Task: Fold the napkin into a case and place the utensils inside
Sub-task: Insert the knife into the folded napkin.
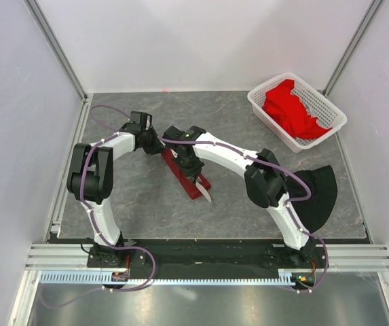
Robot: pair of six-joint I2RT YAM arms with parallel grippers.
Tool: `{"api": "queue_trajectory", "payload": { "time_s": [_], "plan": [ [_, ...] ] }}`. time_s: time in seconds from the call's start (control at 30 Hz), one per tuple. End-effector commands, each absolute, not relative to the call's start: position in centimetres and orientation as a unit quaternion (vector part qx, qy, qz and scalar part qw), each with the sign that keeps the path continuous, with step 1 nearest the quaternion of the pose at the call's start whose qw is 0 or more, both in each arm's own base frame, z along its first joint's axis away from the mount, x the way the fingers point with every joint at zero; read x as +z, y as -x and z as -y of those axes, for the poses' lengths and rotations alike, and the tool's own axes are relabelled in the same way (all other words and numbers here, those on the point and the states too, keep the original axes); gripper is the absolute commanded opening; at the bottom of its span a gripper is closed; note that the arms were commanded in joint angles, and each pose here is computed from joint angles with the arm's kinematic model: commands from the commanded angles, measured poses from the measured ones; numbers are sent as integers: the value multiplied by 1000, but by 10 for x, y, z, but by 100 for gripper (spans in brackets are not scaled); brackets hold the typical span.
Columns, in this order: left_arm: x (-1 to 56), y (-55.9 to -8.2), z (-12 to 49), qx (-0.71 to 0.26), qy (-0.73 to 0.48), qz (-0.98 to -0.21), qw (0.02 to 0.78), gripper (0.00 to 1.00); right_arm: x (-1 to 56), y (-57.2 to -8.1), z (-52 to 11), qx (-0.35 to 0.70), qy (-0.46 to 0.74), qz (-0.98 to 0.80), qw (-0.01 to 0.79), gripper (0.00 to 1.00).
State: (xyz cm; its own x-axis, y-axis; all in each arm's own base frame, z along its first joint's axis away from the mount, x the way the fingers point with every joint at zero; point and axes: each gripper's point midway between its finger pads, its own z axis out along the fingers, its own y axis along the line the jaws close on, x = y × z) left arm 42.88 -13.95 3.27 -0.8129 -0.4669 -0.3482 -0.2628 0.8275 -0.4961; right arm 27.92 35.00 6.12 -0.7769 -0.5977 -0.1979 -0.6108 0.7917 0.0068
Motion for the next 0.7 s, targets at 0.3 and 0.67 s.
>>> {"api": "queue_trajectory", "payload": {
  "time_s": [0.3,0.67],
  "plan": [
    [36,-430,139,-221,192,-925,243,9,57,-288,-353,29,313,-945,88,0],
    [38,-430,138,-221,192,-925,245,9,62,-282,-341,28,309,-947,89,0]
  ]
}}
